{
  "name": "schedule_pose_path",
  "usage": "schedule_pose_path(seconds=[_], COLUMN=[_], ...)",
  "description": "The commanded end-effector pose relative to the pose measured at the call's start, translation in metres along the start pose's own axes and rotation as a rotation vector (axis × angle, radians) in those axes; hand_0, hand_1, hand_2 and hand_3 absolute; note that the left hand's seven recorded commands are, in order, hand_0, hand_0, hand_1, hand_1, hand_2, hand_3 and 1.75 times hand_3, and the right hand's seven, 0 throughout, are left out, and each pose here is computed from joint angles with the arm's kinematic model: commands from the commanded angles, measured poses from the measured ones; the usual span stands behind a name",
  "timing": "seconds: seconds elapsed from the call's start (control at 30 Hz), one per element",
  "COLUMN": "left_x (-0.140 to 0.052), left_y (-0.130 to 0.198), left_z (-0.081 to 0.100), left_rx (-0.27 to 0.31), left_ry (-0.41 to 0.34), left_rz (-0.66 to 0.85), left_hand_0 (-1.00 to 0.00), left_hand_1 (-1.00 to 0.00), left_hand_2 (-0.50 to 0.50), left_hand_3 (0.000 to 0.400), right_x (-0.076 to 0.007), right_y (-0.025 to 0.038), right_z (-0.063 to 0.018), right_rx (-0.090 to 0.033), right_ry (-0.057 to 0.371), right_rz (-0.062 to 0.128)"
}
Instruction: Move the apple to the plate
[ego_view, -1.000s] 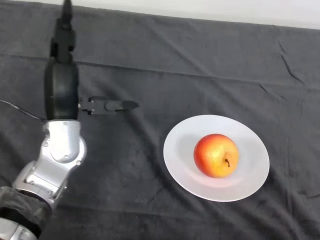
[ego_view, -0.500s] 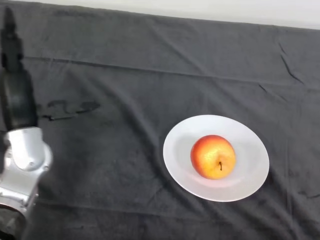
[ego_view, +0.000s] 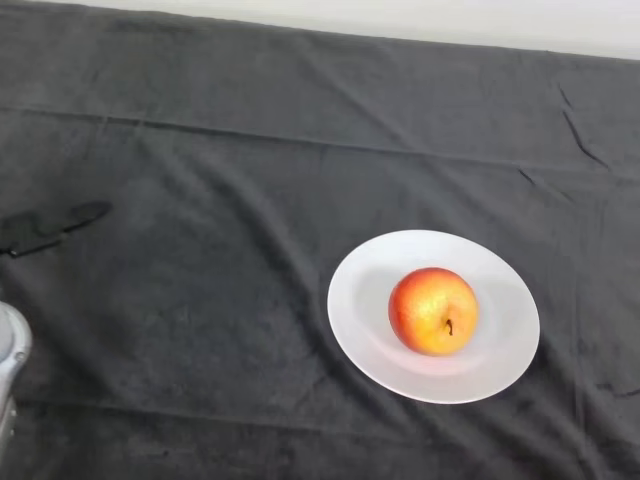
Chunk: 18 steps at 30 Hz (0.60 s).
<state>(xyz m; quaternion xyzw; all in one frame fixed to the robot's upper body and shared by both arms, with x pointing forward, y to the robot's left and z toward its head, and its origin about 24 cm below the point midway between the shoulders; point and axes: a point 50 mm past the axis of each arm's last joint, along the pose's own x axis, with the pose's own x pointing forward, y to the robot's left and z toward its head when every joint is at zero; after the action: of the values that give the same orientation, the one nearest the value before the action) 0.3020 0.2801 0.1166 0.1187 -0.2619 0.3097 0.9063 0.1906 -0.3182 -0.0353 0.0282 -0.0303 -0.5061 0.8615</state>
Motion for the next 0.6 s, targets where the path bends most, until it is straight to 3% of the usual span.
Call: schedule_pose_path(seconds=[0.03, 0.6], left_x=[-0.001, 0.006], left_y=[0.016, 0.042], left_z=[-0.008, -0.031], left_rx=[0.024, 0.064], left_ry=[0.02, 0.109], left_rz=[0.034, 0.17], left_hand_0=[0.0, 0.0], left_hand_1=[0.0, 0.0], left_hand_2=[0.0, 0.0], left_hand_3=[0.0, 0.0], right_x=[-0.0616, -0.0616], right_y=[-0.0234, -0.0234], right_z=[-0.047, -0.047], right_rx=[-0.081, -0.081], right_ry=[0.249, 0.249], right_rz=[-0.01, -0.01])
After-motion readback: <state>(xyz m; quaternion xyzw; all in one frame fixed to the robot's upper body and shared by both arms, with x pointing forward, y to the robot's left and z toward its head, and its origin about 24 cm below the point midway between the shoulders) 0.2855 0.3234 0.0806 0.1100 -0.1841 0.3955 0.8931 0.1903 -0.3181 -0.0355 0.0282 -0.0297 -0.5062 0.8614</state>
